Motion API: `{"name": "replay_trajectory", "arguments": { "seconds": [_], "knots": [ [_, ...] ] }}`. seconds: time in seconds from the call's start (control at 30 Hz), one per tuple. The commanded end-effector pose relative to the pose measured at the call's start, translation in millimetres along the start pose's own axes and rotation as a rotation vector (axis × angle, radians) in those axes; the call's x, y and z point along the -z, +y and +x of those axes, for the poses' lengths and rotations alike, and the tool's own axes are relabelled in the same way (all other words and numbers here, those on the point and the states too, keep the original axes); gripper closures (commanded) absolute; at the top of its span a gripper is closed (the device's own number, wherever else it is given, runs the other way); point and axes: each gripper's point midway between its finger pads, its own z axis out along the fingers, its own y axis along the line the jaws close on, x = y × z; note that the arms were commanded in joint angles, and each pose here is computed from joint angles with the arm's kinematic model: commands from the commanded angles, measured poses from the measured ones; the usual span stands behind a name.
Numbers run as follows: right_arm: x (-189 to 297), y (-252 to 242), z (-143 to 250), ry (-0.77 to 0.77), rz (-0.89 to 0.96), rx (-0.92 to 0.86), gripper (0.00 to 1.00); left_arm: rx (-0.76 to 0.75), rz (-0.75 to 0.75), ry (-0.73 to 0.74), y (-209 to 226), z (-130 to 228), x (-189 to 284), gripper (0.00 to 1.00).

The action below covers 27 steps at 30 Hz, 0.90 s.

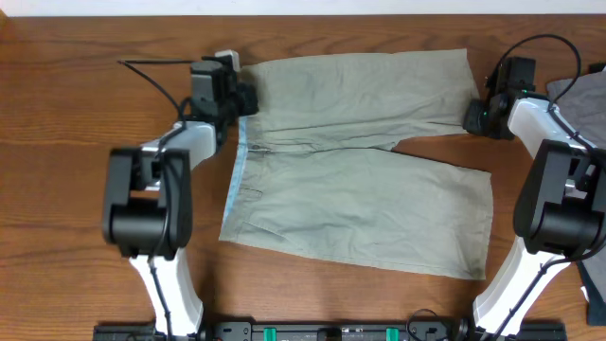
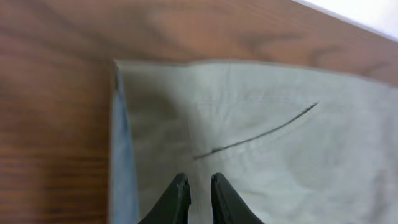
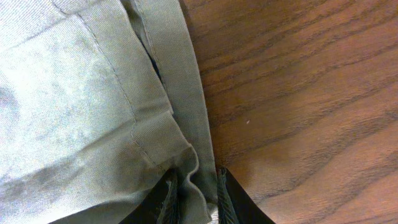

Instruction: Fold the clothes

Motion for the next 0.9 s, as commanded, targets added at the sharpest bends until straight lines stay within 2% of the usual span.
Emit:
{"name": "replay_trajectory", "arguments": {
  "seconds": [0.0, 0.2, 0.27, 0.43, 0.87],
  "knots": [
    [-35.3, -27.0, 62.5, 0.192, 0.087, -0.020, 0.79, 0.007, -0.005, 0.025, 9.4, 18.3, -16.9, 0.85],
    [-33.8, -31.5, 67.8, 0.214, 0.109, -0.018, 0.80, 0.016, -0.089, 0.056, 30.6, 35.8, -24.9, 0.85],
    [-31.5, -42.1, 71.7, 0.228, 0.168, -0.024, 0.80, 0.008, -0.145, 0.074, 41.1, 41.2, -23.4, 0.85],
    [-24.7, -71.6, 75.3, 0.236, 0.317, -0.056, 0.80, -0.097, -0.162, 0.147, 46.9, 56.8, -20.7, 0.85],
    [-28.8, -81.2, 67.9, 0.207, 0.268, -0.115, 0.78, -0.083, -0.198, 0.177, 64.9, 61.1, -14.6, 0.85]
  ]
}}
